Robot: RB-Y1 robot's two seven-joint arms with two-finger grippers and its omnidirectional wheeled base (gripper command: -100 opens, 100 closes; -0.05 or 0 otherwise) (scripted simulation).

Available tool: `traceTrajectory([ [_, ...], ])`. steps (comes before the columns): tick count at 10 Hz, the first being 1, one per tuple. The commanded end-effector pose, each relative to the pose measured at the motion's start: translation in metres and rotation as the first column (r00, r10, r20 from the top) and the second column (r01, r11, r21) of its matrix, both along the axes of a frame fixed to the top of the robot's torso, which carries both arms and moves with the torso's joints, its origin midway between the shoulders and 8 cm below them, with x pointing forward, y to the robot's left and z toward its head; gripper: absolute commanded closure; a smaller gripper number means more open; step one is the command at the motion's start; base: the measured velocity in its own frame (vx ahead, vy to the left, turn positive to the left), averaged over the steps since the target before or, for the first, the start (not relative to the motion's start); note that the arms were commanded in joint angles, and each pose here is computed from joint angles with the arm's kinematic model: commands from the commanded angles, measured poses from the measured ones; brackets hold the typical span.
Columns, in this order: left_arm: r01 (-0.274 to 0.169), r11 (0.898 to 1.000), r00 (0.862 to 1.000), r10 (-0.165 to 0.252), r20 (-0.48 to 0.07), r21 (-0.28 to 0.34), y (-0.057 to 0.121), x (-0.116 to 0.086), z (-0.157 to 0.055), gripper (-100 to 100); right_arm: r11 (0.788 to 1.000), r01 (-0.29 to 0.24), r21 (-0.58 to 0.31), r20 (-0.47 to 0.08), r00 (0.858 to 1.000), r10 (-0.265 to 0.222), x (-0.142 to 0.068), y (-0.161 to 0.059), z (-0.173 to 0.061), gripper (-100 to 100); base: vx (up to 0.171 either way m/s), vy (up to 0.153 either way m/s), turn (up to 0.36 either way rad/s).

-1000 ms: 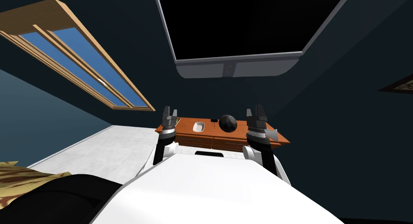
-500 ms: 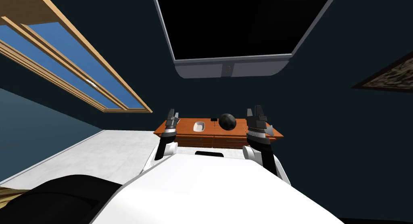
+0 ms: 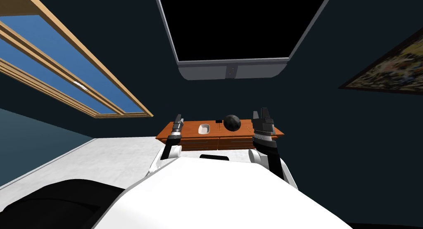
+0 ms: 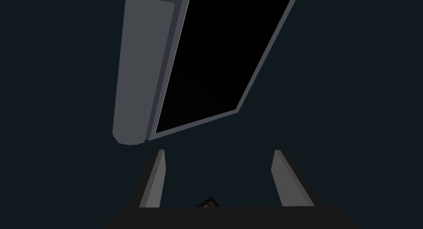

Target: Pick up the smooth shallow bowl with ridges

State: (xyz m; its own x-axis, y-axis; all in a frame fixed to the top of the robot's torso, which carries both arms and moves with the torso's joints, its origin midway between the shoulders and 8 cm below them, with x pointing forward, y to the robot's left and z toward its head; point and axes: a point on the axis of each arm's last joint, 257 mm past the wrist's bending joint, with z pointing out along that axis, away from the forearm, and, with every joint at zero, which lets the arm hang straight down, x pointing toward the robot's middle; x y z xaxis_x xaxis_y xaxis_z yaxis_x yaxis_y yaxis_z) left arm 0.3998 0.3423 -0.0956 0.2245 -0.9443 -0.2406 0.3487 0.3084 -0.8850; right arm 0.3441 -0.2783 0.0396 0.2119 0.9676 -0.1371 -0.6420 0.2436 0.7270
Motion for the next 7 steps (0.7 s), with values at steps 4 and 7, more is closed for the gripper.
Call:
traceTrajectory([
  [4,-0.055,0.998,0.986,0.052,-0.159,-0.011,0.028,0.014,-0.062,-100,1.000,0.000,0.000,0.000,1.000,0.000,0.000,0.000,0.000,0,-0.022,0.043,-0.104],
  [7,-0.090,0.996,0.962,0.080,-0.261,-0.024,0.044,0.020,-0.105,-100,1.000,0.000,0.000,0.000,1.000,0.000,0.000,0.000,0.000,0,-0.026,0.031,-0.084],
])
